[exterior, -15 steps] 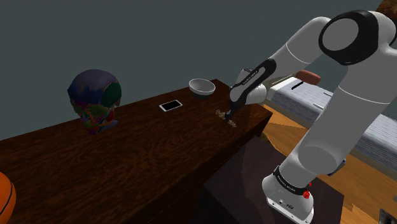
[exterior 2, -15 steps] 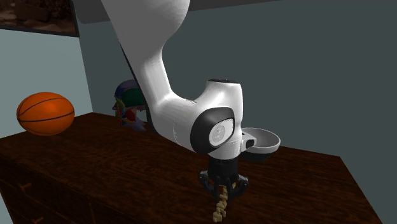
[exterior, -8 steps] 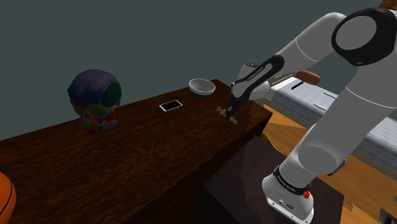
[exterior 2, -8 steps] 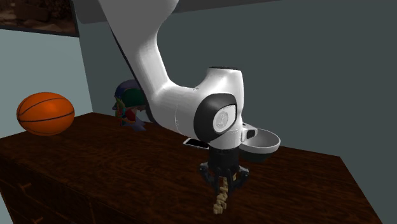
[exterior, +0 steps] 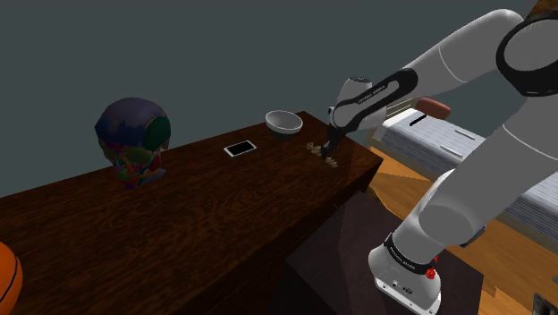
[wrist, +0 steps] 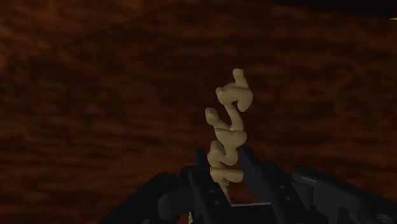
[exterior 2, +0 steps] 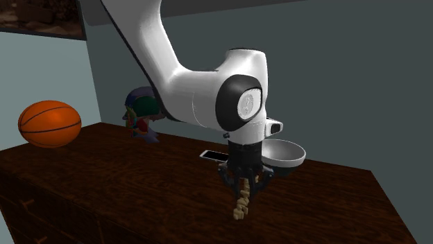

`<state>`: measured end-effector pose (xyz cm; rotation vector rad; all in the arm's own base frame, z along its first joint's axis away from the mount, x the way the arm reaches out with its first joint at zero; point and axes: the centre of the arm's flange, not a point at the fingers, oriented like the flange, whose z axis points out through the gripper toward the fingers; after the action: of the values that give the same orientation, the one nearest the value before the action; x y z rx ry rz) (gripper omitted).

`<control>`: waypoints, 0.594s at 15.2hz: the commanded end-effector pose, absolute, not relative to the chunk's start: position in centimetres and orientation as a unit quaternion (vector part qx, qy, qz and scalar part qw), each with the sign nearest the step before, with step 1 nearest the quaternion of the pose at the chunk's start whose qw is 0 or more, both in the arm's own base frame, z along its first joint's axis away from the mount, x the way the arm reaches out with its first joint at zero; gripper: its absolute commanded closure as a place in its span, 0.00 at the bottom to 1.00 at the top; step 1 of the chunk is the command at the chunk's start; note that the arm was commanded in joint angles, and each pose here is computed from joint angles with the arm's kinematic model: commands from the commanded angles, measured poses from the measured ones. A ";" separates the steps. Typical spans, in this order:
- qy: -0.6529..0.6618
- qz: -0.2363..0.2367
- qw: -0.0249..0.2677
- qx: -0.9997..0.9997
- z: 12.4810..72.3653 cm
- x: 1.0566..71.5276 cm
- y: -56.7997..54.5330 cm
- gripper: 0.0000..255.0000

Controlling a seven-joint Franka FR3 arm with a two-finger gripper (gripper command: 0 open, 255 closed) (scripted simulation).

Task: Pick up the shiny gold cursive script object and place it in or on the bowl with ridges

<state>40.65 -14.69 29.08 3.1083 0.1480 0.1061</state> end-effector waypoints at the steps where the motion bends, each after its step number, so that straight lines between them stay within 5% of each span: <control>1: 0.047 0.034 0.014 0.998 30.1 40.7 -14.7 1.00; 9: 0.047 0.034 0.014 0.998 34.3 40.7 -14.7 1.00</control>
<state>40.76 -14.71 33.74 3.1083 0.1476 0.1056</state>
